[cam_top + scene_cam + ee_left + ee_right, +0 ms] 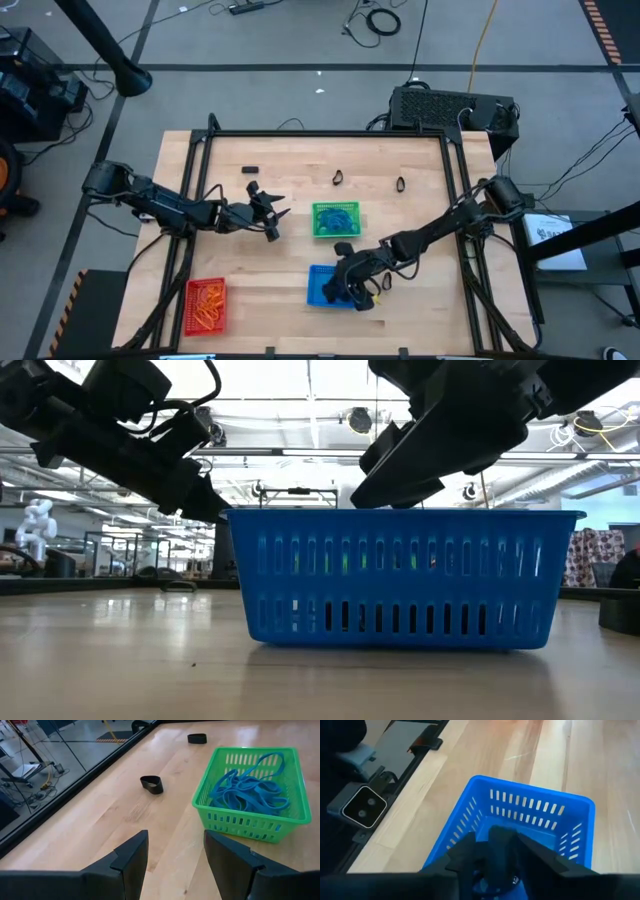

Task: Sort rubber bands into baskets
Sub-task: Put the black rubberband into the blue bin

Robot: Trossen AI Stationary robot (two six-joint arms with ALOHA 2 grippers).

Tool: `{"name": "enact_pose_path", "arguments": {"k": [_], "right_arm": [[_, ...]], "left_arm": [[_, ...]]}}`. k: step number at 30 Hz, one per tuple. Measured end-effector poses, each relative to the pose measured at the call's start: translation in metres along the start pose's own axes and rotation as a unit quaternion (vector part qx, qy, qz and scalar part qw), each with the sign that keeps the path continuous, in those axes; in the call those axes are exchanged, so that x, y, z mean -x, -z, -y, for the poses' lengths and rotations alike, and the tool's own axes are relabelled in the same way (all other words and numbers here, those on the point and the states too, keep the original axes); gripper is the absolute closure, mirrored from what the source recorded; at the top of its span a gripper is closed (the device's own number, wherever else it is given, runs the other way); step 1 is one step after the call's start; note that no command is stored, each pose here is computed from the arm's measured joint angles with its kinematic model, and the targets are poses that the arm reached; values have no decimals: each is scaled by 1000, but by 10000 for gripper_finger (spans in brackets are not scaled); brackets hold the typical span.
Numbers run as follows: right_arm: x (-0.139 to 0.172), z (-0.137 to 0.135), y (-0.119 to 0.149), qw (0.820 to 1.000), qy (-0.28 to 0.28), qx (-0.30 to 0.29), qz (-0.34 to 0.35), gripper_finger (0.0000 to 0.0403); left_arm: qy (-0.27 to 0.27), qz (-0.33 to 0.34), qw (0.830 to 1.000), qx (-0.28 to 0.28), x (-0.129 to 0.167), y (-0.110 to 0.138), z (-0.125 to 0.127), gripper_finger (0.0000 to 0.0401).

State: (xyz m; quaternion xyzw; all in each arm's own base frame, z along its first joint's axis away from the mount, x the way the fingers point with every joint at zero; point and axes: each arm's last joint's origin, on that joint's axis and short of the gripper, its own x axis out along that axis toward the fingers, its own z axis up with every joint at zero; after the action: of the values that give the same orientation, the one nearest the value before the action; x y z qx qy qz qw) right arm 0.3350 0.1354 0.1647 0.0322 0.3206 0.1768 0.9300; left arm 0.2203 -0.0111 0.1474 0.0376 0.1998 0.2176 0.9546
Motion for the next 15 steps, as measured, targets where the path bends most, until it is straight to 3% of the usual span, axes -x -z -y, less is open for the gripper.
{"name": "enact_pose_path", "arguments": {"k": [6,12,15], "right_arm": [[7,1,-4,1000,2,3,0,233],[64,14,-36,999,37,-22,-8,224],[96,24,-41,993,109,-41,-16,231]], "left_arm": [[1,-1,1000,0,0,0,0,201],[1,-2,1000,-1,0,0,0,201],[1,-2,1000,0,0,0,0,201]]}}
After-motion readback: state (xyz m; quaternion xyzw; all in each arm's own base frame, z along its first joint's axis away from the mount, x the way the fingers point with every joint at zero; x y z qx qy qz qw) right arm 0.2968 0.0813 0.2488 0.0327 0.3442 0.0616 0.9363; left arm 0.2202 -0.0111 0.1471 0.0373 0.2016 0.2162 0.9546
